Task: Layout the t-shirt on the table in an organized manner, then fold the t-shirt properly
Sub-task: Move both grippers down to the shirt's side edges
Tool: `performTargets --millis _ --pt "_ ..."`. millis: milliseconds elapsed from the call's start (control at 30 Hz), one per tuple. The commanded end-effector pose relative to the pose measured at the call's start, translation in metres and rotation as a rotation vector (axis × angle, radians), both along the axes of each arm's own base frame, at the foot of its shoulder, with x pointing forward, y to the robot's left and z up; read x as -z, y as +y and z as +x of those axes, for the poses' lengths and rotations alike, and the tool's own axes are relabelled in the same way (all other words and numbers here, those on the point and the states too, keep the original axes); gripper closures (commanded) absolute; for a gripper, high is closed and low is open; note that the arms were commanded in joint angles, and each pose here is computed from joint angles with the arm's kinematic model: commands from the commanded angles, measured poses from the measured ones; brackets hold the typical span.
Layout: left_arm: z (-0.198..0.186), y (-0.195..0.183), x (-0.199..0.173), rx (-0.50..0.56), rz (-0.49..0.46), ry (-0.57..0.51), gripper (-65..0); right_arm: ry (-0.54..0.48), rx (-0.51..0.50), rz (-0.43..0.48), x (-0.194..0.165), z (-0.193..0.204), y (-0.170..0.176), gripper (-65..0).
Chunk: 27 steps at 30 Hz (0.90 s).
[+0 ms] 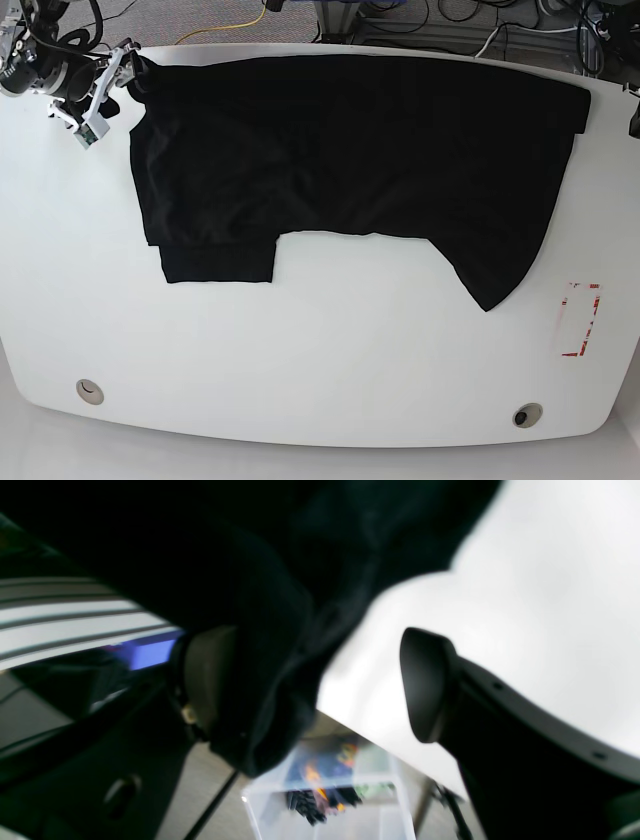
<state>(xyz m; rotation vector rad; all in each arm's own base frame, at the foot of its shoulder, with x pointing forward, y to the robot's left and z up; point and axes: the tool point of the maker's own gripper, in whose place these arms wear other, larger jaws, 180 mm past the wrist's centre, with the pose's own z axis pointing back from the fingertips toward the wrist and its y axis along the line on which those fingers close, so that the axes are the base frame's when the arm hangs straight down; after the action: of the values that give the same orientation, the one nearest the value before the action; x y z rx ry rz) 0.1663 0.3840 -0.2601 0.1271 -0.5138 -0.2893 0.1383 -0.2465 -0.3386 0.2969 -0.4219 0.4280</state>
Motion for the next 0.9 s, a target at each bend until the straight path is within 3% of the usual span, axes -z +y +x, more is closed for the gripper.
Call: performTargets --millis 0,533,667,800,867 --pt "0.006 0.007 -0.014 0.009 0.037 -0.027 -23.1 -0.026 -0.036 0.042 -0.014 0.005 0.007 -46.0" --pt "0.011 0.010 -0.021 0.012 0.053 -0.045 -23.1 0.015 -0.037 0.193 -0.023 -0.014 0.024 -46.0" --pt "0.016 0.009 -0.024 0.011 0.050 -0.065 -23.1 -0.006 -0.041 0.268 -0.032 -0.011 0.035 -46.0" --pt "0.016 0.009 -0.025 0.010 0.050 -0.066 -23.1 -0.023 -0.041 0.275 -0.035 -0.006 0.035 -45.7" --pt "0.016 0.009 -0.025 0.010 0.050 -0.066 -23.1 -0.056 -0.023 0.237 -0.038 0.002 0.025 -45.5"
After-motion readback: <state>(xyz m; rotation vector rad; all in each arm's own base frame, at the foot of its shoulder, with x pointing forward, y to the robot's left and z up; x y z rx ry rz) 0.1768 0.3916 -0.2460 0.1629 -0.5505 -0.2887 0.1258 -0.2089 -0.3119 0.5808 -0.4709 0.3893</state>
